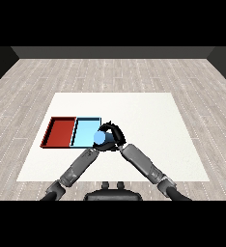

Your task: Pick the blue can and put it in the blue box

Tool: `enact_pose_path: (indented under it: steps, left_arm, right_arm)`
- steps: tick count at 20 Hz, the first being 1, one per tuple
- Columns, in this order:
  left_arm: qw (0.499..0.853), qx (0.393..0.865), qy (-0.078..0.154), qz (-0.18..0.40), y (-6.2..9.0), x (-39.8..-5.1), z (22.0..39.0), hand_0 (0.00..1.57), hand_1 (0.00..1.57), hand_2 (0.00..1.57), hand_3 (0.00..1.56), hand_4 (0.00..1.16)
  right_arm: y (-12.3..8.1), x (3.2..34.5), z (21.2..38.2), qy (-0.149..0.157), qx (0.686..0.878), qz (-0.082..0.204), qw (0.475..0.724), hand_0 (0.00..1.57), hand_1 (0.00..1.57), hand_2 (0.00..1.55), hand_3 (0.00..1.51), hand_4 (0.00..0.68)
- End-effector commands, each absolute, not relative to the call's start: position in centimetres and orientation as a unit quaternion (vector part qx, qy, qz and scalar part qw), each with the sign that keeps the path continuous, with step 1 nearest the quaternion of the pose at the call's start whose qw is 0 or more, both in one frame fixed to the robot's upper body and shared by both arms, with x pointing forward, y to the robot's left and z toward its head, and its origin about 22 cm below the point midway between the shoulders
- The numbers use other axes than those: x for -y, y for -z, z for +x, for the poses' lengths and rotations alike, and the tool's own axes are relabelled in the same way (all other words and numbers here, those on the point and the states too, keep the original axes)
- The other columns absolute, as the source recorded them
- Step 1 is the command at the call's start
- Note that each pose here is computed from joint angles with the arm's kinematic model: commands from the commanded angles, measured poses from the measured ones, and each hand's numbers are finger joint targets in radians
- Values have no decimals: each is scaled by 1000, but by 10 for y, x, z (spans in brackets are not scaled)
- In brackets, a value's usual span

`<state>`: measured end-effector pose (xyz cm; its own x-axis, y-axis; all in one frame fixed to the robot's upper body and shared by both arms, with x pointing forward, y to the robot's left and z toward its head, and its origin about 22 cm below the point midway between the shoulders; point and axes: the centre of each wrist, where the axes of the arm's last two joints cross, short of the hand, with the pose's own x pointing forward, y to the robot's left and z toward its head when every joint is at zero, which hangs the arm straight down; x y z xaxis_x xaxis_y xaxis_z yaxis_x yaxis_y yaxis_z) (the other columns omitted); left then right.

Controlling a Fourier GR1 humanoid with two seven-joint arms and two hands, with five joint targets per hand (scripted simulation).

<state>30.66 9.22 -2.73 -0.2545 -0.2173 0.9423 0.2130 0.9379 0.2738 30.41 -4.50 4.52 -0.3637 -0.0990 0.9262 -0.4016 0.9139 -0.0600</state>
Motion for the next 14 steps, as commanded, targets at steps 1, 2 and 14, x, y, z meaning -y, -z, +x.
enact_pose_path:
  steps: [1, 2, 14]
  left_arm:
    - [581, 780, 228, 36, 21, -86, 304, 0, 0, 151, 0, 312]
    - [612, 780, 120, -47, 12, -88, 307, 0, 0, 0, 0, 428]
    - [623, 778, 84, -18, 30, -81, 307, 831, 831, 881, 738, 666]
  right_arm:
    - [-49, 31, 298, -141, 813, 167, 540, 1457, 1457, 1462, 1394, 595]
    - [-54, 20, 286, -142, 816, 161, 537, 1454, 1454, 1460, 1393, 590]
    - [-33, 36, 303, -126, 803, 184, 553, 1432, 1432, 1451, 1392, 588]
